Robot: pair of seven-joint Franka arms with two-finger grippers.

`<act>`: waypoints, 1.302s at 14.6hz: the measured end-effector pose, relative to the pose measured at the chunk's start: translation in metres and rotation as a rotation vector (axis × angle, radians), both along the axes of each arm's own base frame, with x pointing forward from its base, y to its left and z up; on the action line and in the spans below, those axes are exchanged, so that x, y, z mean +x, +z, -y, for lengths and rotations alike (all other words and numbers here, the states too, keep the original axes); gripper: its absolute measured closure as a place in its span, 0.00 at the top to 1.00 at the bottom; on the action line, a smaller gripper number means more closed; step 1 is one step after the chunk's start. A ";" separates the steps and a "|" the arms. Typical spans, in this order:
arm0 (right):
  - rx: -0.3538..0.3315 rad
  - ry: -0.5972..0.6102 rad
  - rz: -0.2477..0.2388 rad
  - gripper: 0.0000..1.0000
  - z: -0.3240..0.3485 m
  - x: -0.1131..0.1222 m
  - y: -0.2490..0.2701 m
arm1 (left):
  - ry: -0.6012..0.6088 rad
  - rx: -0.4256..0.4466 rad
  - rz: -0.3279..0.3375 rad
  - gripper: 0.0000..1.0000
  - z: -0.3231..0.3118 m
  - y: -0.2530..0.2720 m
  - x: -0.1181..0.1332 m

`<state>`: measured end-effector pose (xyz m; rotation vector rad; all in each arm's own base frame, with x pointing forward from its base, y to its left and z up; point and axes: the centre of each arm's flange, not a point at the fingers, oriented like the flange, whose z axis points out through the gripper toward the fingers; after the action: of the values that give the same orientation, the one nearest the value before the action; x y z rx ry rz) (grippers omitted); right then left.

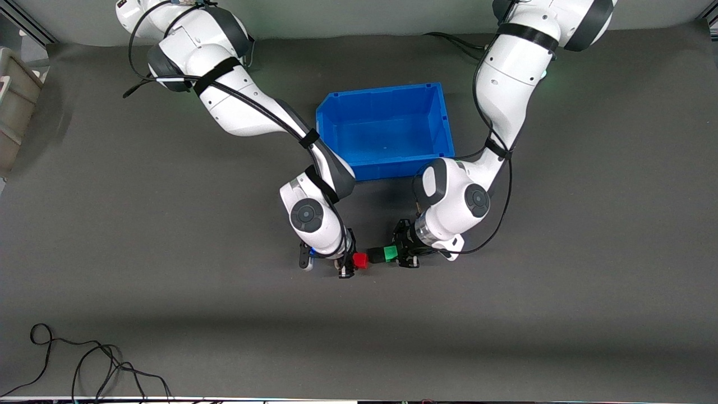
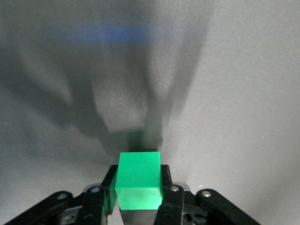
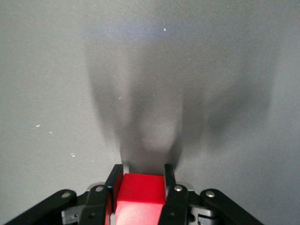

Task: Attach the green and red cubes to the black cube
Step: 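Press the red and green cubes against the black cube from both sides, then open both grippers and lift them away from the joined cubes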

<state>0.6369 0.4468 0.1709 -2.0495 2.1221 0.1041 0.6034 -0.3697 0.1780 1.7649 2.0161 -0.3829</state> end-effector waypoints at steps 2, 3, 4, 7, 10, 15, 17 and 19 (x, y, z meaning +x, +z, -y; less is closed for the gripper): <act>-0.003 0.009 -0.003 0.39 -0.005 -0.004 -0.003 | 0.000 0.000 0.001 0.40 0.001 -0.001 0.000; -0.003 0.010 -0.002 0.39 -0.006 -0.005 -0.003 | 0.000 -0.001 0.001 0.42 0.001 -0.001 0.001; -0.003 0.010 -0.002 0.39 -0.006 -0.005 -0.003 | 0.000 -0.001 0.002 0.42 0.001 -0.001 0.001; -0.011 0.018 0.004 0.39 -0.006 -0.005 -0.003 | -0.001 -0.001 0.003 0.68 0.001 -0.001 0.001; -0.015 0.022 0.008 0.39 -0.005 -0.004 -0.003 | 0.001 -0.001 0.010 0.99 0.001 0.001 0.004; -0.021 0.061 0.026 0.71 -0.006 -0.002 0.001 | -0.013 0.014 0.018 1.00 -0.037 0.011 0.029; -0.011 0.062 0.044 0.89 -0.007 0.003 0.011 | -0.048 0.001 -0.004 1.00 -0.075 0.024 0.046; -0.002 0.067 0.066 1.00 -0.006 0.009 0.027 | -0.117 -0.015 -0.026 1.00 -0.124 0.043 0.062</act>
<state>0.6463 0.4530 0.1974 -2.0960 2.0163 0.0438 0.6658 -0.2458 0.2212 1.8827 1.9274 -0.4585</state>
